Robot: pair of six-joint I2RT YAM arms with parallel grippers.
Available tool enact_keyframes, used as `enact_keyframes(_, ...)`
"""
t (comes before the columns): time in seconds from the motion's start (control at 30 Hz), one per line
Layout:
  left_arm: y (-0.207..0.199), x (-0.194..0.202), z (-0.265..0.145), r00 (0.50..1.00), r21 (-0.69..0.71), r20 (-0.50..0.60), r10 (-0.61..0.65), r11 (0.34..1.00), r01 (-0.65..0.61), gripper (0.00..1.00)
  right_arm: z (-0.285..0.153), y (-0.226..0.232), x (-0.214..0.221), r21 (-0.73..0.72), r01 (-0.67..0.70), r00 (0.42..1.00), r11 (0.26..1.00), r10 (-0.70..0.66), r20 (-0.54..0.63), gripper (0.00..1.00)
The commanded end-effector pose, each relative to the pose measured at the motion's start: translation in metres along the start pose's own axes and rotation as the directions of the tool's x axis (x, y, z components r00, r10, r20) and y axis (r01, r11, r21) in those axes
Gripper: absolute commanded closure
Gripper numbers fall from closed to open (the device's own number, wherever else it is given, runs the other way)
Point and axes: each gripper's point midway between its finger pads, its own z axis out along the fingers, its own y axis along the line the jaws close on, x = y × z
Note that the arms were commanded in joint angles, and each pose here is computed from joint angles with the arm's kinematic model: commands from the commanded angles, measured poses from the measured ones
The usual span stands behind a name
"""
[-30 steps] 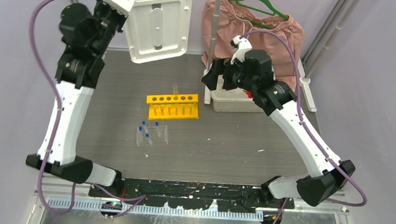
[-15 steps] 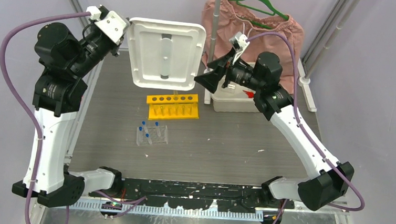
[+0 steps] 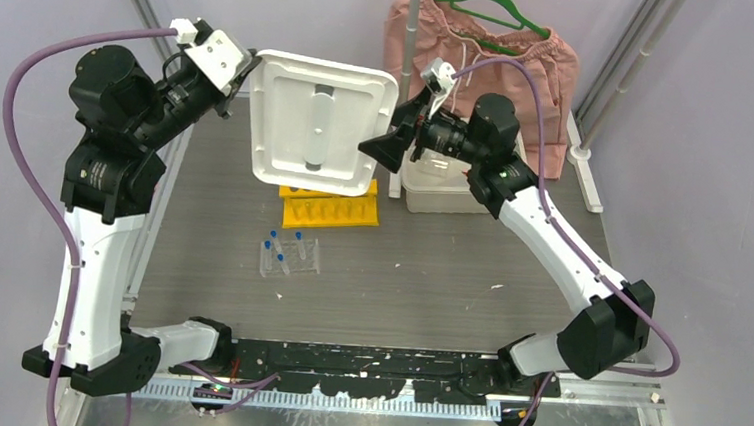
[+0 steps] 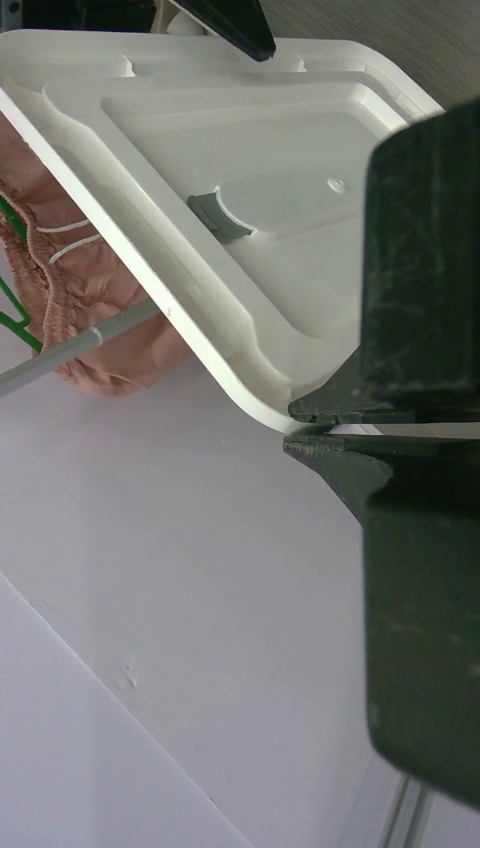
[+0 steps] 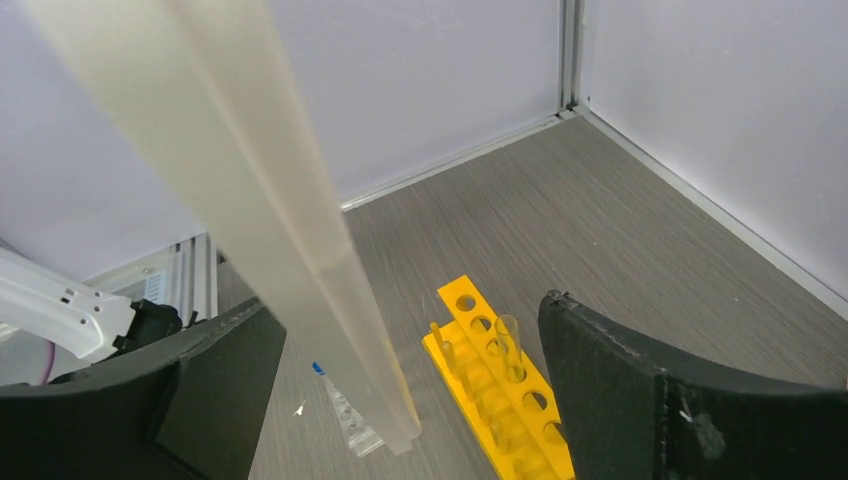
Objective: Organize the chemistry lab equipment
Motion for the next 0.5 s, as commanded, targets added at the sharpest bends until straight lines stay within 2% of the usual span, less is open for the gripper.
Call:
enact_keyframes(0.0,0.007,-0.030,-0.012,0.996,-0.028,0.089,0.019,0.999,-0.016,1.00,0.012,0.016,-0.032,-0.058,0.082,0.993,0.995,-0.077,0.086,0.04)
enact_keyframes(0.07,0.007,-0.030,-0.012,0.996,-0.029,0.089,0.015,1.000,-0.012,1.00,0.016,0.021,-0.032,-0.067,0.077,0.993,0.995,-0.071,0.090,0.15)
enact_keyframes(0.13,0.006,-0.029,-0.011,0.996,-0.029,0.086,0.000,1.000,0.003,1.00,0.017,0.025,-0.035,-0.073,0.066,0.992,0.995,-0.057,0.110,0.32)
enact_keyframes(0.27,0.003,-0.024,-0.010,0.997,-0.019,0.070,-0.036,0.999,0.038,0.97,0.013,0.028,-0.056,-0.052,0.067,0.981,0.996,-0.057,0.183,0.70)
enact_keyframes(0.3,0.001,-0.021,-0.010,0.997,-0.011,0.060,-0.054,0.998,0.055,0.85,0.011,0.028,-0.062,-0.035,0.074,0.978,0.997,-0.066,0.197,0.76)
enact_keyframes(0.33,-0.003,-0.019,-0.010,0.997,0.004,0.047,-0.067,0.998,0.067,0.64,0.009,0.025,-0.066,-0.007,0.084,0.976,0.996,-0.081,0.203,0.79)
enact_keyframes(0.4,-0.014,-0.009,-0.010,0.994,0.055,-0.002,-0.107,0.993,0.107,0.17,0.003,0.019,-0.069,0.059,0.112,0.976,0.992,-0.120,0.180,0.87)
enact_keyframes(0.43,-0.022,-0.003,-0.011,0.991,0.087,-0.033,-0.128,0.988,0.131,0.03,-0.001,0.014,-0.071,0.099,0.131,0.975,0.987,-0.146,0.165,0.90)
enact_keyframes(0.47,-0.030,0.003,-0.012,0.986,0.118,-0.070,-0.153,0.980,0.161,0.01,-0.005,0.011,-0.077,0.137,0.159,0.970,0.978,-0.180,0.160,0.91)
